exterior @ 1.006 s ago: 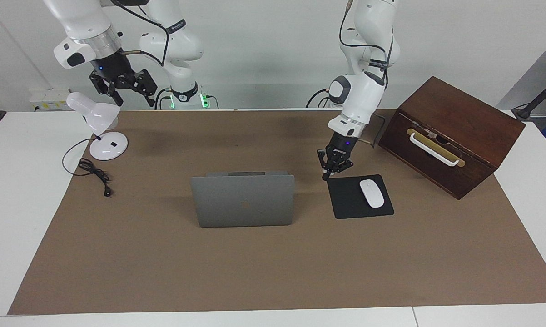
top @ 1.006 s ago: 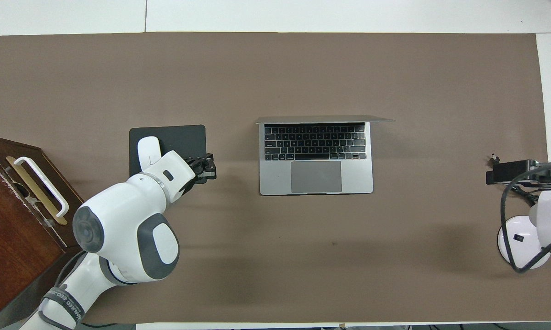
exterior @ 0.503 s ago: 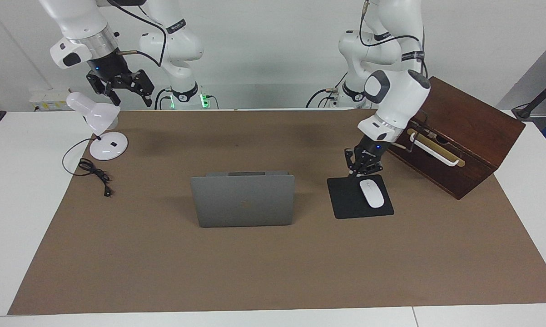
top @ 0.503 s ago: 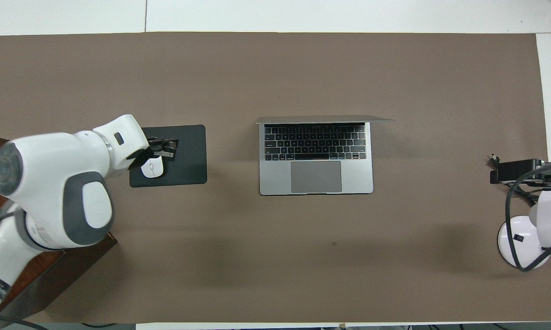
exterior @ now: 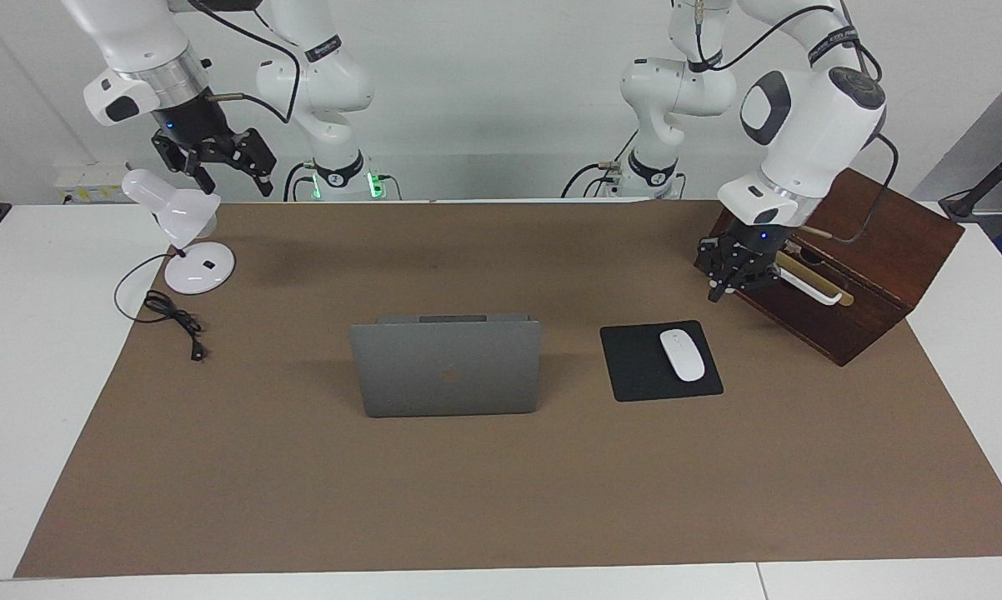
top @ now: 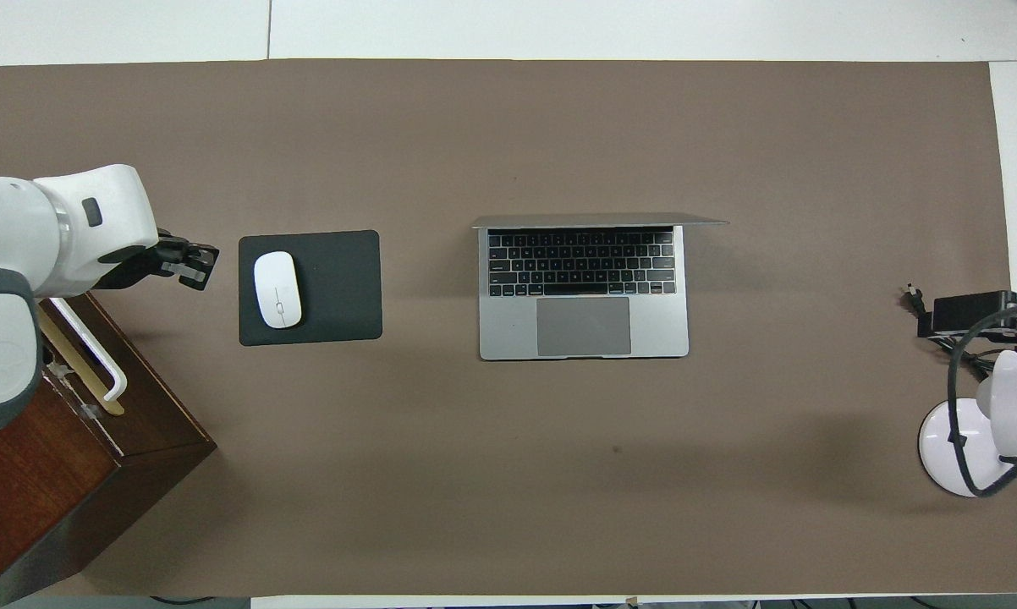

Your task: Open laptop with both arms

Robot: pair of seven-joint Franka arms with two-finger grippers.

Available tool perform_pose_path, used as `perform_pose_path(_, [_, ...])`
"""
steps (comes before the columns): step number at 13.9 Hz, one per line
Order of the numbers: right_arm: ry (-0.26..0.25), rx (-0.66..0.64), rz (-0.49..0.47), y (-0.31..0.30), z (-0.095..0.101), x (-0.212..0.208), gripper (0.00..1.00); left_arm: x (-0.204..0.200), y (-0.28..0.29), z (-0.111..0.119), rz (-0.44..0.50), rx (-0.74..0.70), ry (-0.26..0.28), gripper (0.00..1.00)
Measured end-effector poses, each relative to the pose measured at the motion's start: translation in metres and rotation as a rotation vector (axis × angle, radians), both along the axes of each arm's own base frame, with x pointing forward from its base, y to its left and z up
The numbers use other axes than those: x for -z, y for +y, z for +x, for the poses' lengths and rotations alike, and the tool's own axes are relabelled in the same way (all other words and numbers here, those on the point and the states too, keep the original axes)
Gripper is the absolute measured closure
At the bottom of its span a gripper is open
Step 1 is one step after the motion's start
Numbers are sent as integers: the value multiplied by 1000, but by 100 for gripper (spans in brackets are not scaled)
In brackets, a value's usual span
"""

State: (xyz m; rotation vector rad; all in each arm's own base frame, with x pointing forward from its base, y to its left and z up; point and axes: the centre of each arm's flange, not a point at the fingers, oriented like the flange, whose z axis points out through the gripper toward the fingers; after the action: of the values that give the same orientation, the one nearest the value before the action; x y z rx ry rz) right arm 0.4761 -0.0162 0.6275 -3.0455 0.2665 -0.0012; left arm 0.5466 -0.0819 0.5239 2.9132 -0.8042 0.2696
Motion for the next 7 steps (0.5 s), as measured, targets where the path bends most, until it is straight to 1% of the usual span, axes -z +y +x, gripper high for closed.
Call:
perform_pose_path(2, [1,-6,-2,1,0,0,0,-18,26,-10,57,-9,10,99])
perform_pose_path(3, [2,-7,-2,1,1,1,0,-27,37,-17,86,-12,11,93])
perform_pose_path(4, [4,-6,-2,0,2,2,0,-35,45,-23,105,-15,13,81])
perform_pose_path(6, [4,-4,-1,-1,7,1,0,-48,63,-32,117,-38,13,60])
perform_pose_path(7, [4,-3,-1,-3,11,-2,0,-53,72,-35,116,-55,11,47])
